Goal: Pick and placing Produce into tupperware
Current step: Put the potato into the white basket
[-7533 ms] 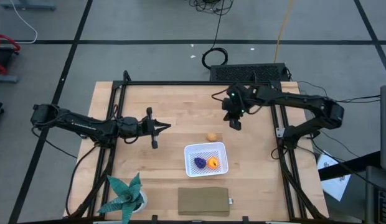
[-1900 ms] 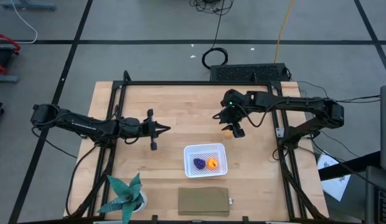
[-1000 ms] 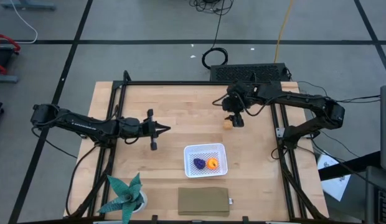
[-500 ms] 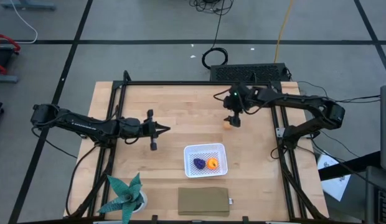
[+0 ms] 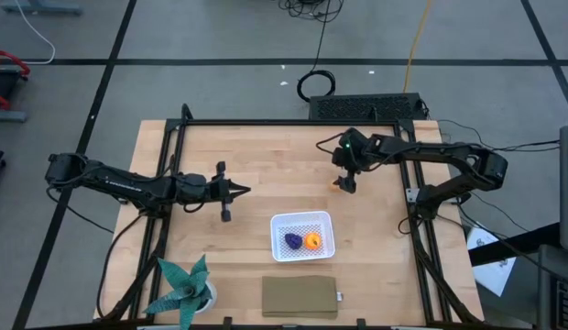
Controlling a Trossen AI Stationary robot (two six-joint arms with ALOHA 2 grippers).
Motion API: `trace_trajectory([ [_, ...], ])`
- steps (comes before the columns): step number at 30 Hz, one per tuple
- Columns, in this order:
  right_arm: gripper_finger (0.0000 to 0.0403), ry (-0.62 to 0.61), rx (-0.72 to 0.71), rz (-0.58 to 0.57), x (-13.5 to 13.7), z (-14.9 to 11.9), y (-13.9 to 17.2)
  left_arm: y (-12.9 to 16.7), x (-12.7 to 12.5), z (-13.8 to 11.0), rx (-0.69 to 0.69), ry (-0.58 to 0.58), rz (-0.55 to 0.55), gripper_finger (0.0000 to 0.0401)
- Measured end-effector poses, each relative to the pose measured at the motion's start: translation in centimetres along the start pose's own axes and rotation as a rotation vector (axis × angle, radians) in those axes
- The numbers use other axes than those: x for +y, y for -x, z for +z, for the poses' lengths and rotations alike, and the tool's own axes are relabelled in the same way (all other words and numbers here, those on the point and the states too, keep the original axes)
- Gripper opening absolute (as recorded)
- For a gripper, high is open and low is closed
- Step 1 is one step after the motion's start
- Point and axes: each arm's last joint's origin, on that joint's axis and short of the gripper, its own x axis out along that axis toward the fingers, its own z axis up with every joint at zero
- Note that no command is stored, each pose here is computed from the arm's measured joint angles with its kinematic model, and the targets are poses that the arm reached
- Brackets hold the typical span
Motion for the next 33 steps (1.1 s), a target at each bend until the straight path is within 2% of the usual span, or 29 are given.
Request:
trace_trajectory([
  [14, 0.0354, 0.019, 0.095, 0.067, 0.4, -0.7, -3.3, 0.0, 0.0, 0.0, 0.004, -0.001, -0.001, 0.0019],
  [23, 0.0354, 0.051, 0.105, 0.071, 0.3, -0.8, -3.7, 0.0, 0.0, -0.1, 0.01, -0.002, -0.002, 0.0019],
  [33, 0.0323, 0.06, 0.106, 0.068, 0.4, -1.9, -4.3, 0.0, 0.0, -0.1, 0.01, 0.0, -0.002, 0.0019],
])
